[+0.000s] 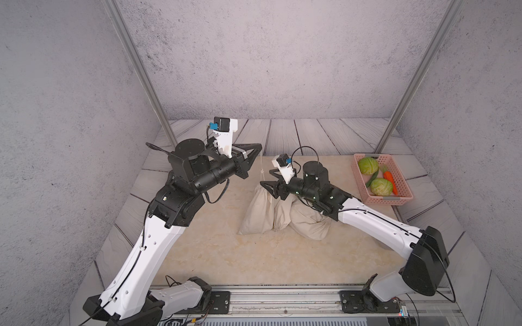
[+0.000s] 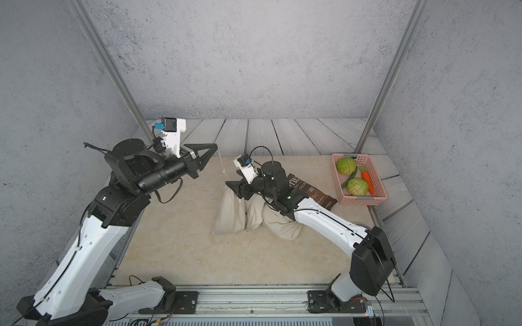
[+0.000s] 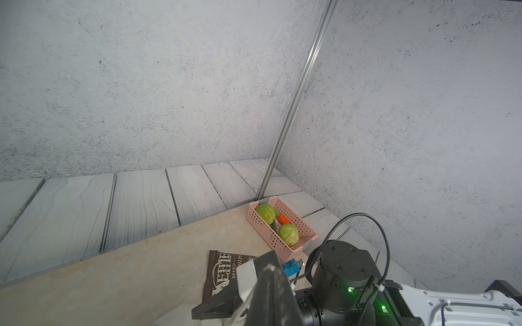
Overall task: Close the soil bag
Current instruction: Adjust the soil bag at the center of the board.
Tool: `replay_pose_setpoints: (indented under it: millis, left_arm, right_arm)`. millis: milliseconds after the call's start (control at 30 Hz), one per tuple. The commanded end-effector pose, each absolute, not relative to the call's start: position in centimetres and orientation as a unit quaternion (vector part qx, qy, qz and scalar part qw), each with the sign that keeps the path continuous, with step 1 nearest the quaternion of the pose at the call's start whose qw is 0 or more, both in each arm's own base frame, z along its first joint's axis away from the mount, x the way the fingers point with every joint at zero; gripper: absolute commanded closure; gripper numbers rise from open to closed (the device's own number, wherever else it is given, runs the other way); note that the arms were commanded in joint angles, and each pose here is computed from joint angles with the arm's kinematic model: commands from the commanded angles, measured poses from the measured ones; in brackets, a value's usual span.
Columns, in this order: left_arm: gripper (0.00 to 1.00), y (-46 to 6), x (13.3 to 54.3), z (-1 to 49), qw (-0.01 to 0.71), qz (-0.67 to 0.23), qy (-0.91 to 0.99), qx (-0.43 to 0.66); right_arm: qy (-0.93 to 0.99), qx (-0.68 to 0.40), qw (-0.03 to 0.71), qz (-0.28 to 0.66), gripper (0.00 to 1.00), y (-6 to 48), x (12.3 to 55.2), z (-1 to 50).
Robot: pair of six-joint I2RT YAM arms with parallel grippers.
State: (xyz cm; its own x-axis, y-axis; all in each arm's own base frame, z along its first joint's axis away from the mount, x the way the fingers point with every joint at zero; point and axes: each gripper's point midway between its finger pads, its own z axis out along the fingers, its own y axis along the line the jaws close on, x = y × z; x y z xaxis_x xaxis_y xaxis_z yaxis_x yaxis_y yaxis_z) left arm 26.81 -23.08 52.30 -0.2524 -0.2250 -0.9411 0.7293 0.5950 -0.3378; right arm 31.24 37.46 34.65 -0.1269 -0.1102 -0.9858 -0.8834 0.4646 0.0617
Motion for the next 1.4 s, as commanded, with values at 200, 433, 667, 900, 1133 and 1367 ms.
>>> replay_pose_setpoints:
  millis: [200,433,667,900,1133,1367]
  left_arm:
    - [1.0,-24.2,25.9,55.3,0.607,-0.431,0.634,0.209]
    - [1.0,-24.8,25.8,55.4,0.604,-0.436,0.632,0.214]
    - [1.0,-25.1,25.7,55.8,0.606,-0.439,0.627,0.217]
    - [1.0,-24.3,26.1,54.8,0.611,-0.415,0.642,0.206]
    - [0.45,-21.4,27.3,47.7,0.63,-0.318,0.686,0.176]
    - [0.14,-22.4,28.0,41.1,0.659,-0.297,0.665,0.189]
  right_arm:
    - [0.592,-0.386,0.575,0.413,0.33,36.9,28.1,43.3]
    - [0.589,-0.388,0.558,0.436,0.41,37.6,27.7,43.9]
    - [0.609,-0.397,0.519,0.449,0.52,38.6,27.9,41.9]
    - [0.625,-0.382,0.53,0.427,0.99,37.4,28.2,42.2]
    - [0.655,-0.325,0.575,0.367,1.0,33.9,29.4,43.6]
    - [0.686,-0.294,0.574,0.338,1.0,32.7,30.3,43.9]
